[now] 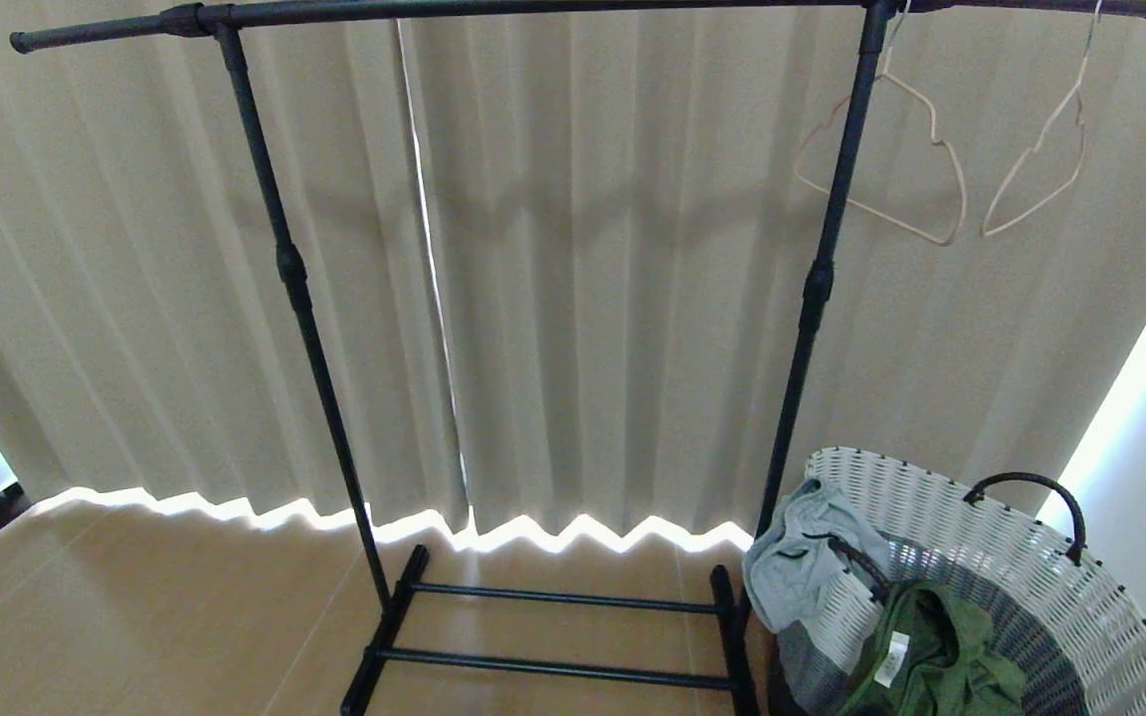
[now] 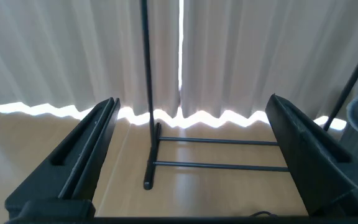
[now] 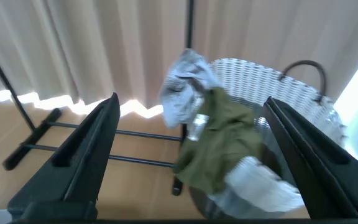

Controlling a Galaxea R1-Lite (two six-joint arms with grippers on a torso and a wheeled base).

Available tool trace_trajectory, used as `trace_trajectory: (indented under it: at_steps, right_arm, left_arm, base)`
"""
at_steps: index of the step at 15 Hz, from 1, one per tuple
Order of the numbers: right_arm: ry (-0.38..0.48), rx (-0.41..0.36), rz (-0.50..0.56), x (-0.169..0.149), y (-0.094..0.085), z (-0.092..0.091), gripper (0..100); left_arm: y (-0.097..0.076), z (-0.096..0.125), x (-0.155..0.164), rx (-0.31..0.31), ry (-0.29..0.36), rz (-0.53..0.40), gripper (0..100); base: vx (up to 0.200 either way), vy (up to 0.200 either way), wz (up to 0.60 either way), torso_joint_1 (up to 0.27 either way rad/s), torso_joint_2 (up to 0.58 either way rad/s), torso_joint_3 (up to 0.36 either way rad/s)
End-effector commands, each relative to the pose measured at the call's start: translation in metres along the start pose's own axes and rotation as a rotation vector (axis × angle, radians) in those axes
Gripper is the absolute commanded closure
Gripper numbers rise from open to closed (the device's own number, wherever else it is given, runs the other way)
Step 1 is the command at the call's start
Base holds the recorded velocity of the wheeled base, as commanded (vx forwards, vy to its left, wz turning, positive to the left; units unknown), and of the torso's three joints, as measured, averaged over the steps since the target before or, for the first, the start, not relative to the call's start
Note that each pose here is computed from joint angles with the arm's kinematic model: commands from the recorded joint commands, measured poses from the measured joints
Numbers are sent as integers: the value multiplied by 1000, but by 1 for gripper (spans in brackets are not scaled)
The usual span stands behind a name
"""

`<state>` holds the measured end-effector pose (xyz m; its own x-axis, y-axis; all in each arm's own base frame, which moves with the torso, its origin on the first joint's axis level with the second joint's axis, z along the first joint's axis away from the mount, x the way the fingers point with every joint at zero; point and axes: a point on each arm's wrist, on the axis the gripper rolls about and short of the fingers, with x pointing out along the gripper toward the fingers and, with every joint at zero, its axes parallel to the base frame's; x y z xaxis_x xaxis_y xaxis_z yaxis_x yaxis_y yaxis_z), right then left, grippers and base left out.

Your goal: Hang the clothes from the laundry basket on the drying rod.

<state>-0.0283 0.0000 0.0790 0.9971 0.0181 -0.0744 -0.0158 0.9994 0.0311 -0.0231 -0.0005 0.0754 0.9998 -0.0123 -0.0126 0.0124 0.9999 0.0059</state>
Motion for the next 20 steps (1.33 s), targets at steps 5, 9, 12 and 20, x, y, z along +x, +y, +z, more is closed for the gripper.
trace_trajectory:
  at_steps: [5, 9, 12, 20]
  right_arm:
    - [-2, 3, 0, 0, 0, 0, 0]
    - [-1, 3, -1, 0, 0, 0, 0]
    - [-1, 5, -1, 0, 0, 0, 0]
    - [-1, 0, 0, 0, 0, 0, 0]
  left_arm:
    - [0, 0, 0, 1, 0, 0, 0]
    - [0, 0, 0, 1, 1, 0, 0]
    - [0, 0, 0, 1, 1, 0, 0]
    - [0, 0, 0, 1, 0, 0, 0]
  base:
    - [0, 0, 0, 0, 0, 0]
    - [50, 0, 0, 1, 1, -1]
    - [200, 0, 0, 1, 2, 1]
    - [200, 0, 0, -1, 2, 3]
